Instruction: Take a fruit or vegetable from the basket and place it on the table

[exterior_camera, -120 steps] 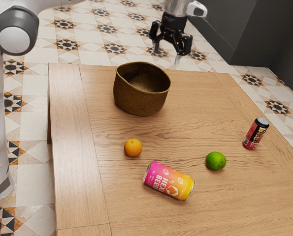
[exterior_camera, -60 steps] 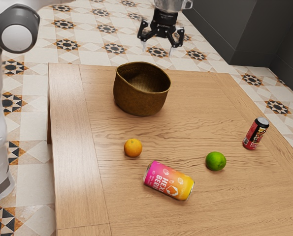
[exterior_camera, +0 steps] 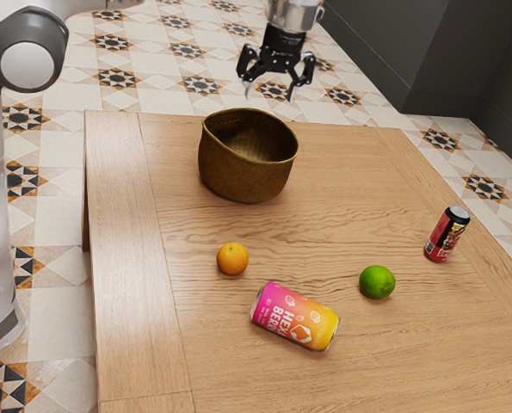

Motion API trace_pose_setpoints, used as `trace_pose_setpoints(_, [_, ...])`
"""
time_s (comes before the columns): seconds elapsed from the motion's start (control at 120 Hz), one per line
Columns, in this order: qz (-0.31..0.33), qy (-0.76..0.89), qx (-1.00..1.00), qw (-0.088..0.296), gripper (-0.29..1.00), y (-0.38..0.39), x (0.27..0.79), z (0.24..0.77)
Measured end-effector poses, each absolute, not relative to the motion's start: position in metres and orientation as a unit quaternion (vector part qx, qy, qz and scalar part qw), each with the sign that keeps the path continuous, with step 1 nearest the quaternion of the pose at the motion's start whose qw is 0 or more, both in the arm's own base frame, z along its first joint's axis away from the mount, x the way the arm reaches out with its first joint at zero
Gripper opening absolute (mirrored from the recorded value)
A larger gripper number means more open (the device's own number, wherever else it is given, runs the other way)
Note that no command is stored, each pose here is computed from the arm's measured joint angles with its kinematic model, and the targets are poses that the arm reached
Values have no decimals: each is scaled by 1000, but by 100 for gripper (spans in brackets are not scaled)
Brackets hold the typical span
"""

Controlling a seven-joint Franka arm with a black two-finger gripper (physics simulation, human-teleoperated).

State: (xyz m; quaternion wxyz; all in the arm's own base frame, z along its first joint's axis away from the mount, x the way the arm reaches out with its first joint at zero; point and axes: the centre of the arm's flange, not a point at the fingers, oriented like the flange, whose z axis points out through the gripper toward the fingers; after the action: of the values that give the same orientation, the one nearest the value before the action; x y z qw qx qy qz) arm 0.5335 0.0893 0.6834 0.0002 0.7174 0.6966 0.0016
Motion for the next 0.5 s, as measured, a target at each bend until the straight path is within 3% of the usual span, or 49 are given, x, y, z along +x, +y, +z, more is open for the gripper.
trace_pose_setpoints(0.192, [-17,748,663,-17,70,153,538,635])
trace_pose_setpoints(0.367, [-33,809,586,-25,70,246,508,585])
trace_pose_setpoints(0.5, [-35,826,562,-26,70,270,495,558])
